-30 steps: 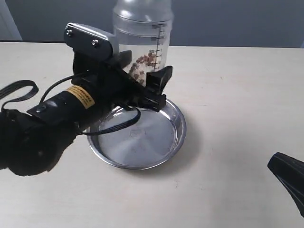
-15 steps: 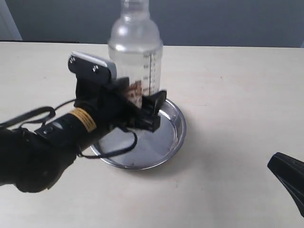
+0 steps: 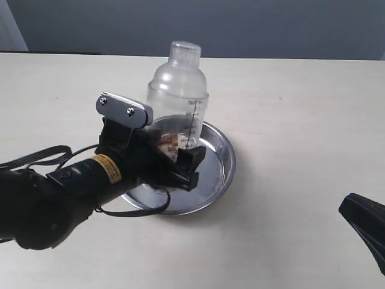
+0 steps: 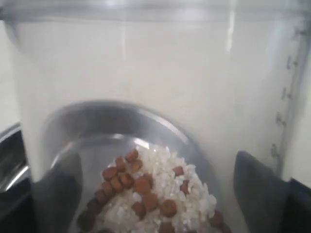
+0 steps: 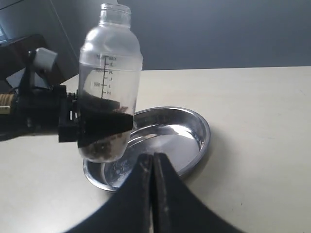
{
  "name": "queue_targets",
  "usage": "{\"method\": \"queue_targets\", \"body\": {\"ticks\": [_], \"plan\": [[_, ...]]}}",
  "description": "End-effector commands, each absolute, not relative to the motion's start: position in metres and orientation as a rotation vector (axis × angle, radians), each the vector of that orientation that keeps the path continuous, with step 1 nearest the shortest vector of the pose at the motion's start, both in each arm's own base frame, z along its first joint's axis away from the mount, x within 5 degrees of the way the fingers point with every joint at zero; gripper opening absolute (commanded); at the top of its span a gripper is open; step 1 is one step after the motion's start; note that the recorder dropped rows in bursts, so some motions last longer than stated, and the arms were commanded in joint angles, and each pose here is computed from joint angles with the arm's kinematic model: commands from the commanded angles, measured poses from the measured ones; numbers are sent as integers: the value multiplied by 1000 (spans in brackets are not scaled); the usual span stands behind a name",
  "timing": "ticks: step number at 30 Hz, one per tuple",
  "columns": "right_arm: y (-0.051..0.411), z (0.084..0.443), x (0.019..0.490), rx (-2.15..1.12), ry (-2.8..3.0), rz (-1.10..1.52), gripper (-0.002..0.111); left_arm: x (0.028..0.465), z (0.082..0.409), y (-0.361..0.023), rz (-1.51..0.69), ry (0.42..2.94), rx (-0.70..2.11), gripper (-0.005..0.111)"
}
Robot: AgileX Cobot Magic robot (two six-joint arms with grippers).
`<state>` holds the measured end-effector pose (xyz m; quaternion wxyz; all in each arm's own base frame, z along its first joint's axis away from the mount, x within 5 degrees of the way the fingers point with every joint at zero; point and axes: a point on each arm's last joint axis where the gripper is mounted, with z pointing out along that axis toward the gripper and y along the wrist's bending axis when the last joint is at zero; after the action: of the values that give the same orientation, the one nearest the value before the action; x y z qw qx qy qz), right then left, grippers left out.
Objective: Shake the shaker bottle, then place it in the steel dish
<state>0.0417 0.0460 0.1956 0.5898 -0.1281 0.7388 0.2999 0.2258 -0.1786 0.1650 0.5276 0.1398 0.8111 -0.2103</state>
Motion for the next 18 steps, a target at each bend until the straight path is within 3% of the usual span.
{"method": "queue_targets", "body": {"ticks": [1, 3, 5, 7, 12, 14, 16, 18], "plan": [[45, 196, 42, -294, 1713, 690, -1, 226, 247, -183, -597, 1622, 342, 0], [45, 196, 42, -294, 1713, 690, -1, 228, 232, -177, -455, 1752, 382, 0], [45, 196, 42, -294, 1713, 690, -1, 229, 193, -169, -349, 1909, 347, 0], [45, 196, 42, -294, 1713, 690, -1, 227, 173, -167, -349, 1936, 325, 0], [45, 195, 42, -297, 1714, 689, -1, 223, 215, -182, -609, 1702, 338, 0], [45, 195, 42, -297, 1714, 689, -1, 227, 221, -176, -512, 1727, 301, 0], [45, 195, 42, -297, 1714, 689, -1, 235, 217, -156, -319, 1811, 92, 0], [45, 195, 42, -297, 1714, 689, -1, 234, 215, -154, -301, 1839, 39, 0]]}}
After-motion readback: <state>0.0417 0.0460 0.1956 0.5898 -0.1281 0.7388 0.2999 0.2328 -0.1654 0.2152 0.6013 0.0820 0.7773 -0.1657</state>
